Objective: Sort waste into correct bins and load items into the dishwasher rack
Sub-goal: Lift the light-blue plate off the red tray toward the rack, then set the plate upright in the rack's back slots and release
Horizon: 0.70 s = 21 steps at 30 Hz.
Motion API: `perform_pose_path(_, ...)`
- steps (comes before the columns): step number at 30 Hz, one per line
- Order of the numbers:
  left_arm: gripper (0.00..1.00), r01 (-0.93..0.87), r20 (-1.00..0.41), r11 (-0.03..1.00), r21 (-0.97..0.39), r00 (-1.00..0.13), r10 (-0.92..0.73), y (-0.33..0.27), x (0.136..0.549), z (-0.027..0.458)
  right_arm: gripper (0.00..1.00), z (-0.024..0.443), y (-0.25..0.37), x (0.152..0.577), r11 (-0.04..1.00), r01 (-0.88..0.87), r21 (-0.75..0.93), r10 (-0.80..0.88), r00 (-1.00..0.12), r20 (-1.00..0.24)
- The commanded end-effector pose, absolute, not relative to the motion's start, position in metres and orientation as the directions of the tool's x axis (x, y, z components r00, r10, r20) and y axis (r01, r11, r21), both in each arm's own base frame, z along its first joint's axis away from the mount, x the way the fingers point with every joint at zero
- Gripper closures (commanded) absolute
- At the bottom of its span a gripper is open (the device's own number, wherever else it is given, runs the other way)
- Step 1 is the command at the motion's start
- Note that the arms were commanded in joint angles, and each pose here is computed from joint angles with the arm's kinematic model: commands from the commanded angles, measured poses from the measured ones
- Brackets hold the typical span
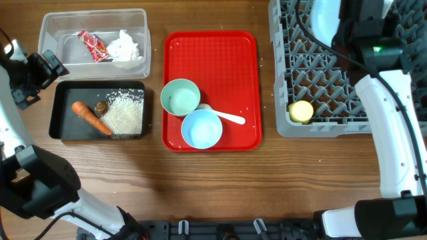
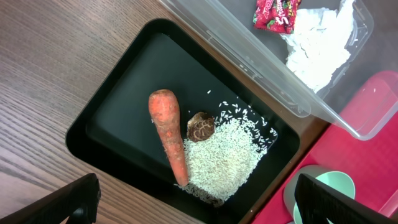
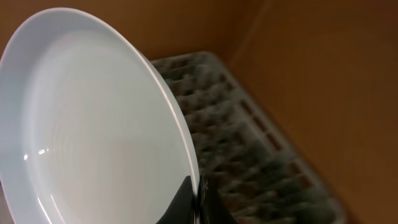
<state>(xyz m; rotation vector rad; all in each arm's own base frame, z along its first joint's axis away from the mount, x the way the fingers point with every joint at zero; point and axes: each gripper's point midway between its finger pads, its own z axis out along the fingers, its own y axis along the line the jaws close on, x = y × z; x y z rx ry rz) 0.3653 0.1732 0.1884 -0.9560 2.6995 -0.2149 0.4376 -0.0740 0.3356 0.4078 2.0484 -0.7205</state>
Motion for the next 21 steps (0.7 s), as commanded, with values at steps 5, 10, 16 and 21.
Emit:
perform_pose_path(5,0.0,-0.59,-0.238,0.775,-0.227,-0.738,-0.631,0.173,0.364,0.202,0.96,0.339,-0.152,0.451,0.594,0.513,-0.619,-0.157,-0.681,-0.715)
perform_pose_path(10,0.0,-0.59,-0.238,0.775,-0.227,-0.738,-0.631,0.173,0.364,0.202,0.96,0.31,-0.177,0.47,0.57,0.396,-0.72,-0.224,-0.769,-0.599)
perform_pose_path(16,0.0,-0.59,-0.238,0.775,-0.227,-0.738,-0.631,0.173,0.364,0.202,0.96,0.271,-0.174,0.494,0.601,0.308,-0.738,-0.257,-0.799,-0.543)
perform_pose_path(21,0.0,-0.59,-0.238,0.775,-0.227,-0.738,-0.631,0.173,0.364,0.202,0.96,0.254,-0.173,0.501,0.612,0.28,-0.739,-0.26,-0.812,-0.523)
